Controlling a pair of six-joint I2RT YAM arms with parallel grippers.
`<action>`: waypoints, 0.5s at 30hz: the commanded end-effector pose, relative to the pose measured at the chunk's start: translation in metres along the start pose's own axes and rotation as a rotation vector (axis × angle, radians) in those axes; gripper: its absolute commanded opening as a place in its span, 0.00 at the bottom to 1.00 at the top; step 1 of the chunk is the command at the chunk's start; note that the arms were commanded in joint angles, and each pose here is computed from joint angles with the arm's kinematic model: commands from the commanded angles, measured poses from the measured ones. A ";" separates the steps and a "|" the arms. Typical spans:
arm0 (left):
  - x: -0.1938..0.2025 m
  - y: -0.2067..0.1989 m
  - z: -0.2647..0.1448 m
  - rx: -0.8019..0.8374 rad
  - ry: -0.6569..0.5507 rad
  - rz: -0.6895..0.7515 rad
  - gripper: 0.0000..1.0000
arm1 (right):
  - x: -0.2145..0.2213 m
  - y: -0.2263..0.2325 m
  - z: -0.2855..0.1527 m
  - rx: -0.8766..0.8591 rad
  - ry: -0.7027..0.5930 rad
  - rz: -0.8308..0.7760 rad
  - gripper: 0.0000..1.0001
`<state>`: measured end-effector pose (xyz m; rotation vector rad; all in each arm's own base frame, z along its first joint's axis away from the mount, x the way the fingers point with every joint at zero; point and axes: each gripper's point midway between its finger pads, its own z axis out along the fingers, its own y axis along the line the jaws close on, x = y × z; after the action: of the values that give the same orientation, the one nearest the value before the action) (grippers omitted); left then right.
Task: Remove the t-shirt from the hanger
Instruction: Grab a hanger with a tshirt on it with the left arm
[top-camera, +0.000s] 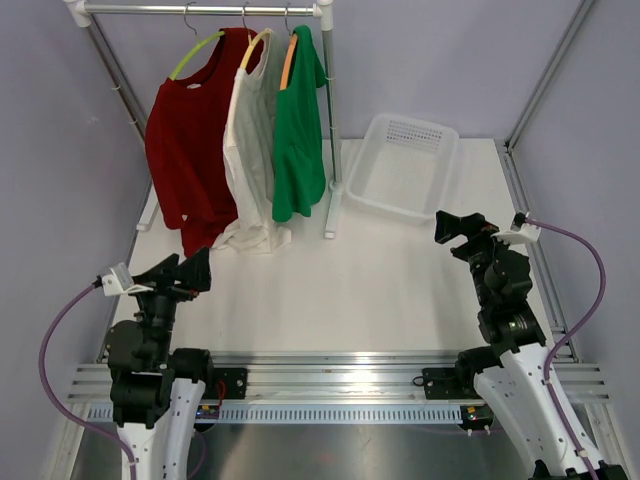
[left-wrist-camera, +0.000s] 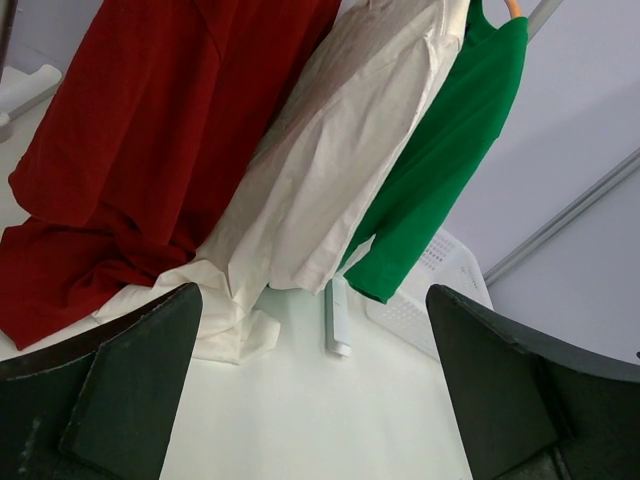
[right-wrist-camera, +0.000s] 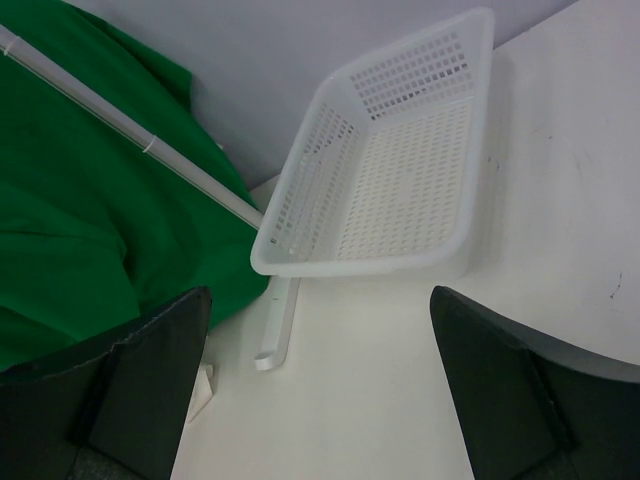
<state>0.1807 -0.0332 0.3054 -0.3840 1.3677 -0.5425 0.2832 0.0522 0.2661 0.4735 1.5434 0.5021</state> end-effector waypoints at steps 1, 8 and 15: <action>-0.033 -0.019 -0.020 0.078 -0.142 0.022 0.99 | -0.015 0.015 -0.002 -0.064 -0.053 -0.010 0.99; -0.057 -0.027 -0.015 0.056 -0.172 0.039 0.99 | -0.015 0.024 -0.005 -0.112 -0.035 -0.038 1.00; -0.088 -0.052 0.011 0.085 -0.181 0.054 0.98 | -0.015 0.030 -0.007 -0.144 -0.029 -0.050 0.99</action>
<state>0.1643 -0.0262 0.3771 -0.3483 1.2217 -0.5201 0.2789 0.0609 0.2730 0.4000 1.5363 0.5329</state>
